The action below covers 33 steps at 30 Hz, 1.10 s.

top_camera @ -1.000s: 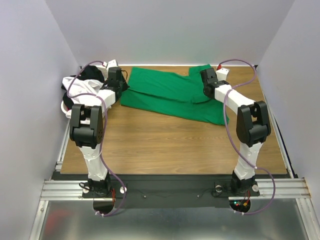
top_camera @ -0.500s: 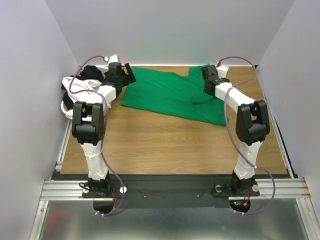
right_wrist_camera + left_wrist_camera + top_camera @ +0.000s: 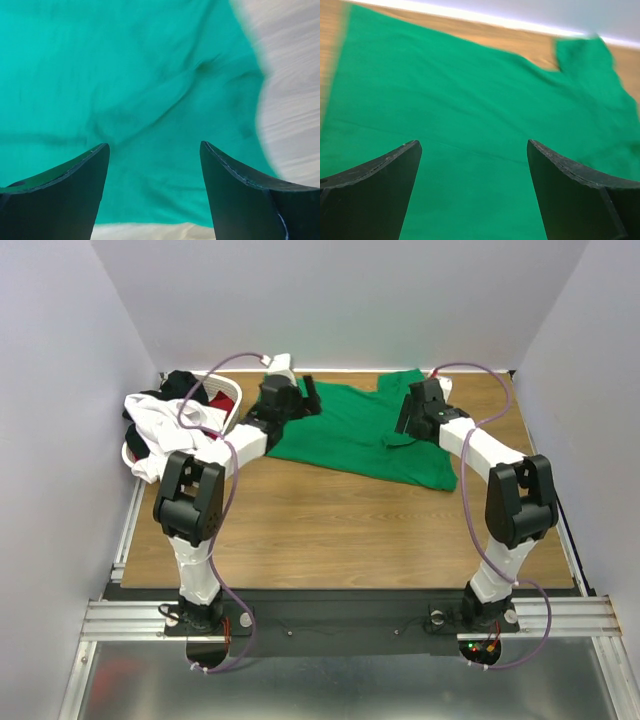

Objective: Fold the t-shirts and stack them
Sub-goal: Fold the tshirt

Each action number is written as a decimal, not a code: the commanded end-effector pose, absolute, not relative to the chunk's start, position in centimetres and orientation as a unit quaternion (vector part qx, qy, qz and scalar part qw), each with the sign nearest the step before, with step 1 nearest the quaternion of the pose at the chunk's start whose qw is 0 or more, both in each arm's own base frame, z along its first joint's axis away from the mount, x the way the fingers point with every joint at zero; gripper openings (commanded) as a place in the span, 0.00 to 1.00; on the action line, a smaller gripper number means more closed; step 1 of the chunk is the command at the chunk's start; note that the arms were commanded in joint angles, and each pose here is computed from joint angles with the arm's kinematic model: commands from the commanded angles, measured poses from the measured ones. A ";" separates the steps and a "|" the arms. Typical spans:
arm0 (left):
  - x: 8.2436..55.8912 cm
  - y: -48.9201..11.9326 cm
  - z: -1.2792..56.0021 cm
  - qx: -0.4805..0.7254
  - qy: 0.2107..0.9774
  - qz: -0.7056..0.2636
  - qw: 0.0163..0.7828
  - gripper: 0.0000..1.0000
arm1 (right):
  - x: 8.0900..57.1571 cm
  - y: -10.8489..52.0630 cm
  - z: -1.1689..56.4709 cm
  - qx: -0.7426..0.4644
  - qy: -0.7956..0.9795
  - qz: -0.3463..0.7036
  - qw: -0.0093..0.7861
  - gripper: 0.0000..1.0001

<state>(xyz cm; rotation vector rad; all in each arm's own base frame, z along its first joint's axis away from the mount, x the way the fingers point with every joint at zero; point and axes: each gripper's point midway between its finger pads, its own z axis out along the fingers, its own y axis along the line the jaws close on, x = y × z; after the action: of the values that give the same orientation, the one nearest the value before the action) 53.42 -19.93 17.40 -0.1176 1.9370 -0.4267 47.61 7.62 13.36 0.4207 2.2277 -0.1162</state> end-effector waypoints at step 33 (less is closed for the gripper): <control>42.0 -33.7 5.7 0.030 0.801 -0.325 0.502 0.99 | 52.5 13.6 6.3 0.106 0.914 0.041 0.390 0.77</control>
<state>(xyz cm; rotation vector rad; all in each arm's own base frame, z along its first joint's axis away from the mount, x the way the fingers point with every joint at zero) 42.37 -33.88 5.50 0.0881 1.9646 -0.7733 50.05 13.74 4.87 0.2781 2.4005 0.1382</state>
